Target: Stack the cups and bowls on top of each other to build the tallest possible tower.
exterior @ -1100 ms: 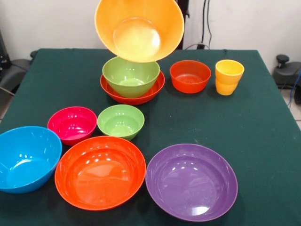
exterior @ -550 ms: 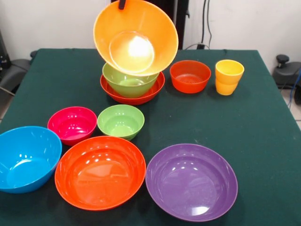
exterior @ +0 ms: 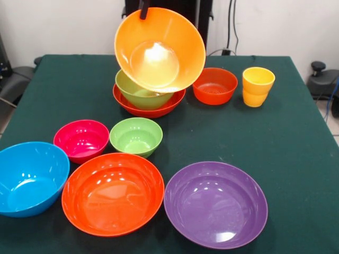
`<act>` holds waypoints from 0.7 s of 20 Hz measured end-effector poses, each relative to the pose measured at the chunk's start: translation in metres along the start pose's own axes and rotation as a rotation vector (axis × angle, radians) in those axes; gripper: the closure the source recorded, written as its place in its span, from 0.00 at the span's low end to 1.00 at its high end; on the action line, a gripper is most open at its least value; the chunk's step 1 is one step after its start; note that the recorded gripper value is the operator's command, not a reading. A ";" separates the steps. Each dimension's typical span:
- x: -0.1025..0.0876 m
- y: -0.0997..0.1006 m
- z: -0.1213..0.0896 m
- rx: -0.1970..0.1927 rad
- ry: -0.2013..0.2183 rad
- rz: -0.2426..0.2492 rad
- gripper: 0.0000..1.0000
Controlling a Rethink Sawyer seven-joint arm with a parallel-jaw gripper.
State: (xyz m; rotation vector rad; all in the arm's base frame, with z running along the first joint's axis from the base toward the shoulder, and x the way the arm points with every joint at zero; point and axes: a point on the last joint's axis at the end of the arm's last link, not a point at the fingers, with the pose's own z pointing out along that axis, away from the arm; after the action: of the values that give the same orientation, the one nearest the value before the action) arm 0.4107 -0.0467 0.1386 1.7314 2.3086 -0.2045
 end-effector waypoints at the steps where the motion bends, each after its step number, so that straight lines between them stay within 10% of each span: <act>1: 0.002 -0.001 0.002 0.005 0.003 -0.005 1.00; 14: 0.004 0.000 0.002 0.006 0.004 -0.010 1.00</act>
State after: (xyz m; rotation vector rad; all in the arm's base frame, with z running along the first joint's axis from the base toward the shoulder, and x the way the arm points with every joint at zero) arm 0.4095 -0.0432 0.1355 1.7254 2.3222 -0.2093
